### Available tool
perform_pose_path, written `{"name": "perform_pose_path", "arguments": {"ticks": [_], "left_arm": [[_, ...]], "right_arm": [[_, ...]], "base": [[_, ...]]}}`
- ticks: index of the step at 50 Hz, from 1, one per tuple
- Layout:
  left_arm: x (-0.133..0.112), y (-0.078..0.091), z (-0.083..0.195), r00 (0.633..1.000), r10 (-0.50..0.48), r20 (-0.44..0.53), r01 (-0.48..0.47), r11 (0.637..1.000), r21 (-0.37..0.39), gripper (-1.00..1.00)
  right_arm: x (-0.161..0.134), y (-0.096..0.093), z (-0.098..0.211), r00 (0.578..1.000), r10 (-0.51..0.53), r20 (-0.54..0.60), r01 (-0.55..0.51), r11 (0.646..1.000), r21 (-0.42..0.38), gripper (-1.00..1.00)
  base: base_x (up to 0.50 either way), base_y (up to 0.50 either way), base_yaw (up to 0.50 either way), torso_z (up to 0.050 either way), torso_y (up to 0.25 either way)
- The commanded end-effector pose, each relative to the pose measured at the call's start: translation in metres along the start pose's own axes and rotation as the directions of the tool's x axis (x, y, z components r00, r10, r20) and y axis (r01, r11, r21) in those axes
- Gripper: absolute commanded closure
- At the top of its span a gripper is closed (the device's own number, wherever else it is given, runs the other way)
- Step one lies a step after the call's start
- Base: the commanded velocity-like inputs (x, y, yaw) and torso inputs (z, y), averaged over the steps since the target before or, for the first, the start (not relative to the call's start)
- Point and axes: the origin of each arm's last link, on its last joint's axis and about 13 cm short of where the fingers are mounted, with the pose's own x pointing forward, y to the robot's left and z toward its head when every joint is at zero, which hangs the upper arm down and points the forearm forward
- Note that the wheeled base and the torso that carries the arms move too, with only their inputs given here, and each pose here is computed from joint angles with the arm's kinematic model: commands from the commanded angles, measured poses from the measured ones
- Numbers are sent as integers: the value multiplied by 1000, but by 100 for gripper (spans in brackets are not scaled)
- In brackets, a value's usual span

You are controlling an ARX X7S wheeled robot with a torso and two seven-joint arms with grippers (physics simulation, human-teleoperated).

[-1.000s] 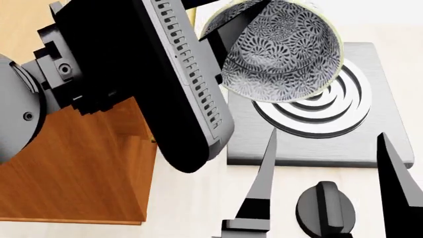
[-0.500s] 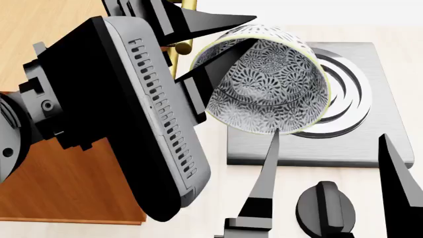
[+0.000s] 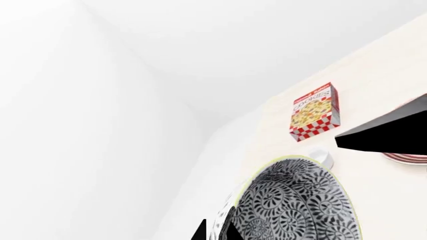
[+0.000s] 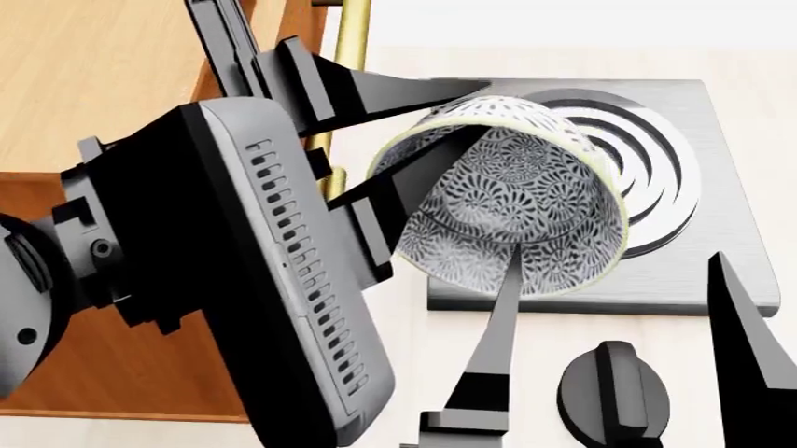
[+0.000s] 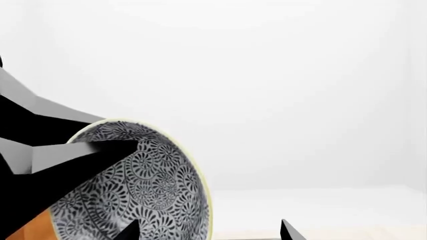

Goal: Pick the akita bowl on the wooden cabinet and place it on the plate.

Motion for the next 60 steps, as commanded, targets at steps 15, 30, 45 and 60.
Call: {"name": "perform_pose_path", "arguments": {"ticks": [15, 30, 45, 60], "left_arm": [[-9, -9, 11, 999, 1, 51, -1, 1000, -7, 100], [-12, -8, 7, 998, 28, 49, -27, 999, -23, 100], [-11, -12, 2, 998, 53, 27, -53, 998, -28, 100], [-11, -17, -2, 998, 50, -28, -50, 999, -5, -100]], "right_arm": [[1, 0, -1, 1000, 0, -6, 0, 1000, 3, -100], [2, -1, -1, 1000, -15, -11, 15, 1000, 17, 100], [4, -4, 4, 994, -112, -11, 113, 993, 37, 100], [12, -8, 8, 939, -340, -55, 338, 940, -36, 100]], "base": [[0, 0, 0, 0, 1], [0, 0, 0, 0, 0], [0, 0, 0, 1, 1], [0, 0, 0, 0, 0]]}}
